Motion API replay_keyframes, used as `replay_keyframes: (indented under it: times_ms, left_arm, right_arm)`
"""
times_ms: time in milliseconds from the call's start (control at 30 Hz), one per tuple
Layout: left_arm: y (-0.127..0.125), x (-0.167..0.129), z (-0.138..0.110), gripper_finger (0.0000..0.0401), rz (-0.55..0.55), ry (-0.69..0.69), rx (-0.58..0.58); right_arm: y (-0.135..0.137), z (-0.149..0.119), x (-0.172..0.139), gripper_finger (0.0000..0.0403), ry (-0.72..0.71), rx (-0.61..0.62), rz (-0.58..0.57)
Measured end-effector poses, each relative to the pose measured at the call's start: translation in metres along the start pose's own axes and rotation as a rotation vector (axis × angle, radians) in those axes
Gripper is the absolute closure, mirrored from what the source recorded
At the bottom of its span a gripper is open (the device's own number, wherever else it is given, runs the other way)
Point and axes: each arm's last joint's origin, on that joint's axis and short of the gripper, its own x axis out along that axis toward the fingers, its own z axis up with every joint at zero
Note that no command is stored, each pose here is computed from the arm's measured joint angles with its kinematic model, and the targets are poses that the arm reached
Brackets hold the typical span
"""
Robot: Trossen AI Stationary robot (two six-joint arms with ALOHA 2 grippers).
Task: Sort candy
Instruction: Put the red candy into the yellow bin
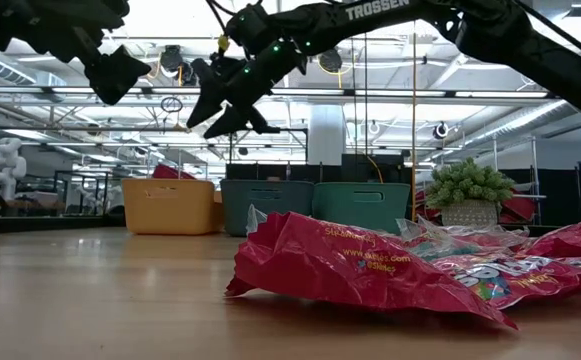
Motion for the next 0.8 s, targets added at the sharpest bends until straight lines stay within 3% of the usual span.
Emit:
replay_keyframes:
  times_ms: [500,800]
  left_arm:
    - [0.000,0.000,0.001,0.0120,-0.003,-0.009,-0.022]
    - [0.000,0.000,0.001,0.0120,-0.003,-0.010,-0.022]
  right_arm:
    - [-0.001,0.000,-0.005,0.0181,0.032,0.001,-0.009]
    - [-0.008,0.002,-0.071,0.0181,0.303,-0.015,-0.072]
